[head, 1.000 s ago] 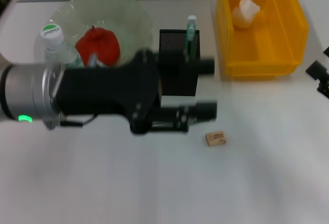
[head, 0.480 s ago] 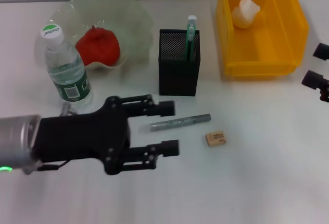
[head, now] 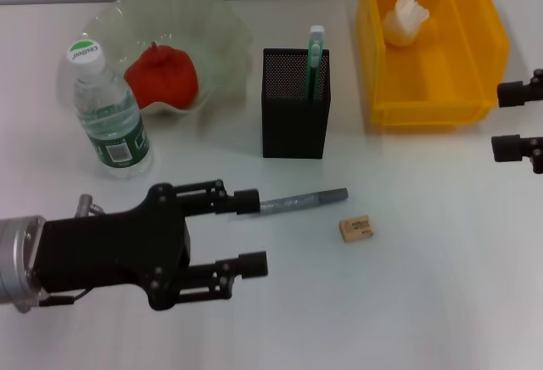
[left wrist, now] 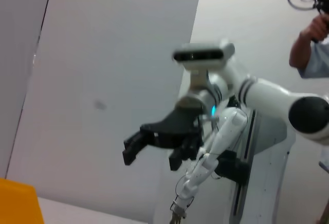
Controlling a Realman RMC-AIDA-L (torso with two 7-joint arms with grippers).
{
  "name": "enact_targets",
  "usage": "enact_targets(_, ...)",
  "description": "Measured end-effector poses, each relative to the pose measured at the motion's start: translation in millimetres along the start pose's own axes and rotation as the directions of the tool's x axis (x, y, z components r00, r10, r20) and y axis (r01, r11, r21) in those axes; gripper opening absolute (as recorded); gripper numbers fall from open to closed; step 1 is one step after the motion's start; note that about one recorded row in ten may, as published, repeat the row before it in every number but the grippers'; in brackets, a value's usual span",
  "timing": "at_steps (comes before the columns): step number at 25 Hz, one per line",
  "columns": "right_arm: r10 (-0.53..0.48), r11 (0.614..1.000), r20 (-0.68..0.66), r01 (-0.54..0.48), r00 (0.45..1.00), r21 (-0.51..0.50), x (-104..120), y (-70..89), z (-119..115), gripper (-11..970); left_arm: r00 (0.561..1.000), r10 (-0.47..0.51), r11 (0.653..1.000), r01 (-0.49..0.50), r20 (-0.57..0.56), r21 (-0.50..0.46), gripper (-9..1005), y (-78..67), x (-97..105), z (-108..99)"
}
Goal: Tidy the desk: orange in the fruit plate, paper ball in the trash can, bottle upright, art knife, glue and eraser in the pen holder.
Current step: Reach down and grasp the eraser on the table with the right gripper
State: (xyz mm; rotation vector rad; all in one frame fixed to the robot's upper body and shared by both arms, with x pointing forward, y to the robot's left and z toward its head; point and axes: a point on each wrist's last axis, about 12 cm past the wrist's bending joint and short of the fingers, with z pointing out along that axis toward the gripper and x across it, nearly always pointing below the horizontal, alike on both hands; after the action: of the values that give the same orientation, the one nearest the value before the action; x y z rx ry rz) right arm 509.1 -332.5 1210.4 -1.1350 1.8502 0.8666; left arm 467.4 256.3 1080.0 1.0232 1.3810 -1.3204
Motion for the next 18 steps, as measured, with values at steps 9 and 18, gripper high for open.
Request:
enact_targets(9, -0.115, 0.993, -0.307, 0.115, 0.945, -0.017, -67.6, -7.8, 24.6, 766, 0.999, 0.003, 1.000, -0.003, -0.033, 0.005, 663, -3.6, 7.2, -1.6)
enact_targets(18, -0.203, 0.979, -0.530, 0.161, 0.824, -0.124, -96.0, -4.5, 77.3, 768, 0.999, 0.006, 1.000, -0.006, -0.033, 0.000, 663, -4.4, 8.5, -1.9)
